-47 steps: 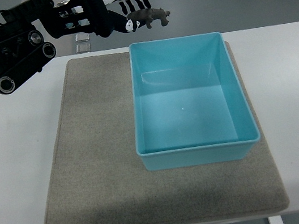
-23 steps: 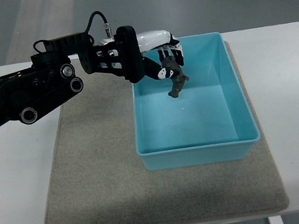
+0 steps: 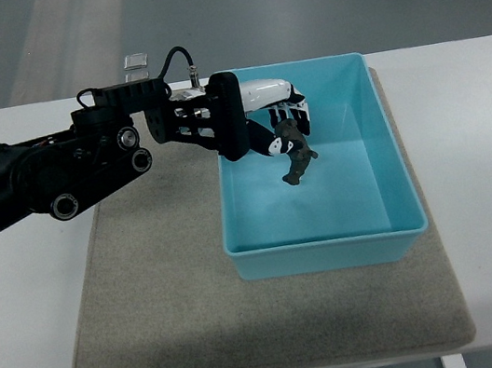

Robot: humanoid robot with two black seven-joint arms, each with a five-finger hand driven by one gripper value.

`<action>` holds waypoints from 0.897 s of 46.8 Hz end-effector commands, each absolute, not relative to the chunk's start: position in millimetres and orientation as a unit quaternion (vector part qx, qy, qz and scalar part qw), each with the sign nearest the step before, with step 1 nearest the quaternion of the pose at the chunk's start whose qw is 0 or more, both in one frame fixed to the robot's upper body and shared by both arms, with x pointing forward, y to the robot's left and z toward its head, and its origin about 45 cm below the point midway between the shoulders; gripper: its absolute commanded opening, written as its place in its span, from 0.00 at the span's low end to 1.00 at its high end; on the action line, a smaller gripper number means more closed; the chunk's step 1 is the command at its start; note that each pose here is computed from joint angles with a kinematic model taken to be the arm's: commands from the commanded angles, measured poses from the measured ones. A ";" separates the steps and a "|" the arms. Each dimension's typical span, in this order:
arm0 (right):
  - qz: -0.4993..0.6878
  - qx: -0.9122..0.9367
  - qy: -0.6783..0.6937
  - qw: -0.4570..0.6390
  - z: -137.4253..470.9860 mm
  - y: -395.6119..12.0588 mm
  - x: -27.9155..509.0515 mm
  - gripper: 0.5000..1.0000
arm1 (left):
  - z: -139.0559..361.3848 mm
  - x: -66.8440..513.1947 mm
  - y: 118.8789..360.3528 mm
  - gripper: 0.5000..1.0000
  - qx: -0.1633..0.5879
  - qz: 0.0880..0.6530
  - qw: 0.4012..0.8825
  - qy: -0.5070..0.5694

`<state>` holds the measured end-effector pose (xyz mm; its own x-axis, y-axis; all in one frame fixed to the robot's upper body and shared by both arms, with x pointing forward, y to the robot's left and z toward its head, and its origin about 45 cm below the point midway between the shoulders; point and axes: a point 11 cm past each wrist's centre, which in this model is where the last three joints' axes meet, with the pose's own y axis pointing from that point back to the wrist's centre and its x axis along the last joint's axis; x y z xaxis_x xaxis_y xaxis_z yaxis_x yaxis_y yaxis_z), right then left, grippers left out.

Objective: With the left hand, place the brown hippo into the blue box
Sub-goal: 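Carry the hippo over the blue box and lower it inside, then open the left hand to release the hippo into the box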

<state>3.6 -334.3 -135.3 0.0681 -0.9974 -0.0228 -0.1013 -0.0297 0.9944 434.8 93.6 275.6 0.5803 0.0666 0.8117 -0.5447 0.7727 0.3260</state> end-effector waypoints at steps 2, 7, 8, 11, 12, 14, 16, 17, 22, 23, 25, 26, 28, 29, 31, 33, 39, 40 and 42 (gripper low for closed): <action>-0.463 0.548 -0.501 0.484 -135.3 -334.4 3.6 0.87 | 271.3 433.4 94.6 0.00 0.286 0.180 0.843 -0.418; -0.463 0.548 -0.501 0.484 -135.3 -334.4 3.6 0.87 | 269.5 433.4 95.6 0.00 0.287 0.182 0.844 -0.415; -0.463 0.548 -0.501 0.484 -135.3 -334.4 3.6 0.87 | 269.6 433.3 95.5 0.00 0.286 0.182 0.844 -0.415; -0.463 0.548 -0.501 0.484 -135.3 -334.4 3.6 0.87 | 268.9 433.8 96.4 0.00 0.287 0.183 0.844 -0.414; -0.463 0.548 -0.501 0.484 -135.3 -334.4 3.6 0.87 | 268.9 433.8 96.4 0.00 0.287 0.183 0.844 -0.414; -0.463 0.548 -0.501 0.484 -135.3 -334.4 3.6 0.87 | 269.5 434.1 96.4 0.04 0.286 0.185 0.844 -0.414; -0.463 0.548 -0.501 0.484 -135.3 -334.4 3.6 0.87 | 270.2 434.2 96.2 0.14 0.284 0.186 0.845 -0.414; -0.463 0.548 -0.501 0.484 -135.3 -334.4 3.6 0.87 | 270.3 434.1 95.5 0.21 0.284 0.186 0.845 -0.414; -0.463 0.548 -0.501 0.484 -135.3 -334.4 3.6 0.87 | 265.7 432.7 96.8 0.50 0.282 0.189 0.848 -0.407; -0.463 0.548 -0.501 0.484 -135.3 -334.4 3.6 0.87 | 264.3 431.9 97.0 0.52 0.281 0.190 0.849 -0.405; -0.463 0.548 -0.501 0.484 -135.3 -334.4 3.6 0.87 | 262.2 431.2 97.6 0.55 0.281 0.191 0.851 -0.401; -0.463 0.548 -0.501 0.484 -135.3 -334.4 3.6 0.87 | 261.4 431.3 98.2 0.58 0.281 0.192 0.851 -0.400; -0.463 0.548 -0.501 0.484 -135.3 -334.4 3.6 0.87 | 260.0 430.9 98.7 0.67 0.281 0.193 0.852 -0.398; -0.463 0.548 -0.501 0.484 -135.3 -334.4 3.6 0.87 | 258.8 430.6 99.1 0.71 0.281 0.194 0.852 -0.396; -0.463 0.548 -0.501 0.484 -135.3 -334.4 3.6 0.88 | 257.3 430.2 99.8 0.77 0.280 0.196 0.853 -0.394; -0.463 0.548 -0.501 0.484 -135.3 -334.4 3.6 0.87 | 256.7 430.1 100.1 0.83 0.279 0.198 0.853 -0.393; -0.463 0.548 -0.501 0.484 -135.3 -334.4 3.6 0.87 | 259.0 431.1 100.1 0.93 0.274 0.204 0.855 -0.390; -0.463 0.548 -0.501 0.484 -135.3 -334.4 3.6 0.87 | 260.6 431.4 99.7 0.93 0.271 0.206 0.856 -0.389; -0.463 0.548 -0.501 0.484 -135.3 -334.4 3.6 0.87 | 266.4 433.8 99.4 0.93 0.262 0.216 0.858 -0.386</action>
<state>3.6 -334.4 -135.3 0.0680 -0.9974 -0.0224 -0.1013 -0.0293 0.9944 431.2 100.0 259.3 0.6128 0.1356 0.7785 -0.5625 0.7669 0.3091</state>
